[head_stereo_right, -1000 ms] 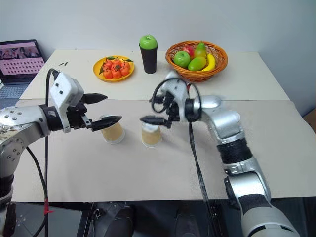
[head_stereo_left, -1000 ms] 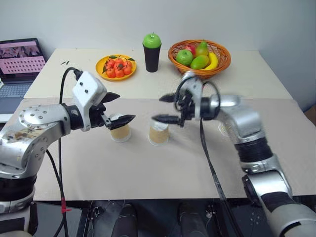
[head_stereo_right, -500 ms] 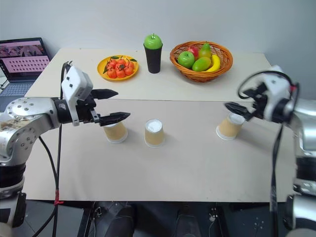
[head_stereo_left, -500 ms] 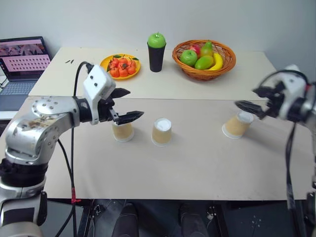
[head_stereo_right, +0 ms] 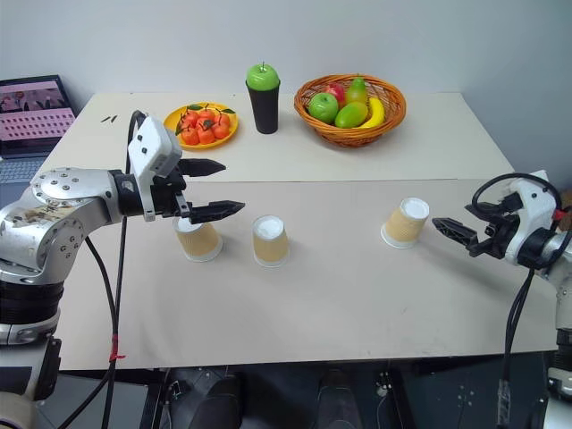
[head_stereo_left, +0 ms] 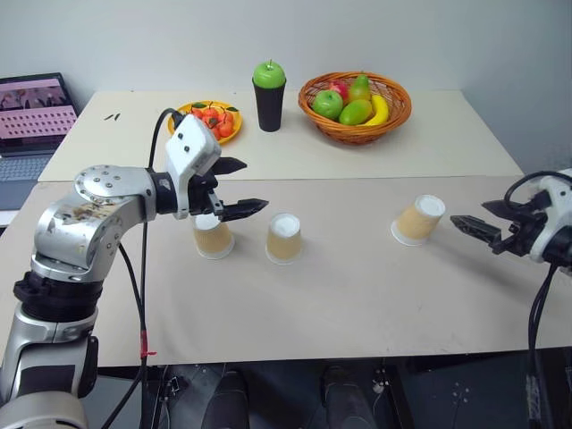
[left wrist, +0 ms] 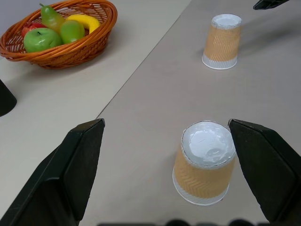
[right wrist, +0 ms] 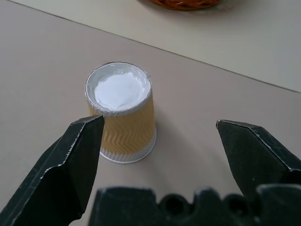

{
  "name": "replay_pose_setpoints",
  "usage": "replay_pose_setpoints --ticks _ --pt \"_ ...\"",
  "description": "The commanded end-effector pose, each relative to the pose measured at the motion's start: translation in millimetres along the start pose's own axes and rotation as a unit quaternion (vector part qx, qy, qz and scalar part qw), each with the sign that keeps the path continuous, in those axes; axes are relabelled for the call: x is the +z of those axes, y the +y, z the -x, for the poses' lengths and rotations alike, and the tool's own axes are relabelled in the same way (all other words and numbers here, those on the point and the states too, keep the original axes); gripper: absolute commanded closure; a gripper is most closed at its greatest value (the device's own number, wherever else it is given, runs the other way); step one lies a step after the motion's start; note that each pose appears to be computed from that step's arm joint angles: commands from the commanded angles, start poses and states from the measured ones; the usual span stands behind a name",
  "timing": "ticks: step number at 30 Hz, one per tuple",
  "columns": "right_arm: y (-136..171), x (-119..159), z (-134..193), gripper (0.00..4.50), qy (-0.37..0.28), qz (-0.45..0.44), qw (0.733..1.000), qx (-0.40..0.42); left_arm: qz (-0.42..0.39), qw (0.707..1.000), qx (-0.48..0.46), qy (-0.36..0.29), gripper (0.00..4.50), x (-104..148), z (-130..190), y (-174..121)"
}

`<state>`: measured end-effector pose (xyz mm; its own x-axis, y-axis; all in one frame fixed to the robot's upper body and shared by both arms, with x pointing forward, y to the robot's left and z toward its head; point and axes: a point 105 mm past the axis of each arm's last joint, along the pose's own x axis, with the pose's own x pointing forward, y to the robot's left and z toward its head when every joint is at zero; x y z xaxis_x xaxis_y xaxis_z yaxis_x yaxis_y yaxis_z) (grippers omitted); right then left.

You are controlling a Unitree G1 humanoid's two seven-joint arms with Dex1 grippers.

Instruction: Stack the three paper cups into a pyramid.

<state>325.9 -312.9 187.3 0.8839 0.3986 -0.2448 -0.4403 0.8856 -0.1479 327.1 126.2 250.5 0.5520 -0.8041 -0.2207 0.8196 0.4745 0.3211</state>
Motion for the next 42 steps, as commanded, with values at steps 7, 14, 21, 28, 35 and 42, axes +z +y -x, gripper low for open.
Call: replay_pose_setpoints --ticks 7,14,21,28,35,42 --pt "6.7 -7.2 -23.5 0.04 0.0 0.021 1.0 0.023 -0.029 0.999 0.023 -0.01 0.0 15.6 11.8 3.3" --pt "13.9 6.9 -43.6 0.04 -0.009 0.039 0.998 0.05 -0.027 0.999 0.039 -0.004 0.0 14.0 17.9 2.8" --pt "18.1 20.7 -59.3 0.04 -0.017 0.053 0.996 0.07 -0.027 0.999 0.045 -0.004 0.0 13.1 19.7 1.6" --pt "17.3 17.5 -63.5 1.71 -0.007 0.063 0.995 0.07 -0.028 0.998 0.053 -0.003 0.0 13.5 22.2 0.9" --pt "20.6 31.3 -63.0 1.8 -0.016 0.077 0.994 0.074 -0.026 0.998 0.056 -0.002 0.0 13.0 23.1 0.8" --pt "76.2 78.7 -72.5 1.8 -0.049 0.123 0.975 0.177 -0.024 0.998 0.052 -0.005 0.0 11.6 20.0 -0.3"
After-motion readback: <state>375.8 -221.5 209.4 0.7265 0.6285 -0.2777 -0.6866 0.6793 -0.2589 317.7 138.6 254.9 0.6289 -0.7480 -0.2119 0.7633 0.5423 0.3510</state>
